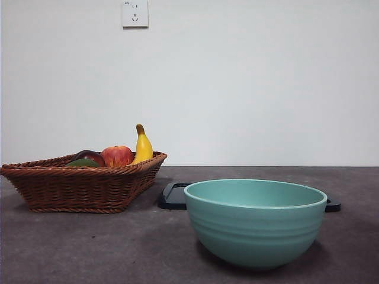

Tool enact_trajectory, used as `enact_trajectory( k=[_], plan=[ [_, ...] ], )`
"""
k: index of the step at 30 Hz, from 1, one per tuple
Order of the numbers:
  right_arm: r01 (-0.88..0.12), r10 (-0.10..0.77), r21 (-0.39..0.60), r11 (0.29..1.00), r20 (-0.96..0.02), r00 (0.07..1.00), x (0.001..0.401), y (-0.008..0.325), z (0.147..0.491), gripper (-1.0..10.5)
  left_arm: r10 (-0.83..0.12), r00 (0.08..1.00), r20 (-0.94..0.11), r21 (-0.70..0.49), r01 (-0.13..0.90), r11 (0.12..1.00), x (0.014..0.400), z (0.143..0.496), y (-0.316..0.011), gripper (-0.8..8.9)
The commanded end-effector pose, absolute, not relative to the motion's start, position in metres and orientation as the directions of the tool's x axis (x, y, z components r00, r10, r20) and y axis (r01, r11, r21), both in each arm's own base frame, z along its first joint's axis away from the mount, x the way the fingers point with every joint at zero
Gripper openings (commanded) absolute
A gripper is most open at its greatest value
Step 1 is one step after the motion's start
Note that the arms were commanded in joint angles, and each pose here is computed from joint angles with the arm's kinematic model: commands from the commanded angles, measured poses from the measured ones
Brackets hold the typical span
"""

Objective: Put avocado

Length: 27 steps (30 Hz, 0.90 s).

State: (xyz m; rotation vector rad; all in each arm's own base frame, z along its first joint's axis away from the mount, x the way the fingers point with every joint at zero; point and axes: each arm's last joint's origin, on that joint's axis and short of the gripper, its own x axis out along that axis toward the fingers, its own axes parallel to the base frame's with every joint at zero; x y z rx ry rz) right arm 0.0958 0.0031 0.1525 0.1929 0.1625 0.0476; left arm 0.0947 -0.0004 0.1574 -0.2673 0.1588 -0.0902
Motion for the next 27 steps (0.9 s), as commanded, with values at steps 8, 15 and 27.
enact_trajectory(
  k=[8,15,27],
  plan=[
    [-0.084,0.127,0.32,0.944,-0.113,0.985,0.091,0.005,0.174,0.1,-0.147,0.972,-0.183,-0.427,0.056,0.902,0.09,0.167,-0.001,0.09],
    [-0.15,0.204,0.341,0.928,-0.129,0.97,0.083,0.007,0.212,0.1,-0.201,0.965,-0.171,-0.435,0.109,0.894,0.087,0.202,-0.003,0.1],
    [-0.309,0.436,0.371,0.876,-0.334,0.836,0.091,0.014,0.291,0.1,-0.359,0.862,-0.357,-0.383,0.216,0.898,0.097,0.278,-0.008,0.1]
  ],
)
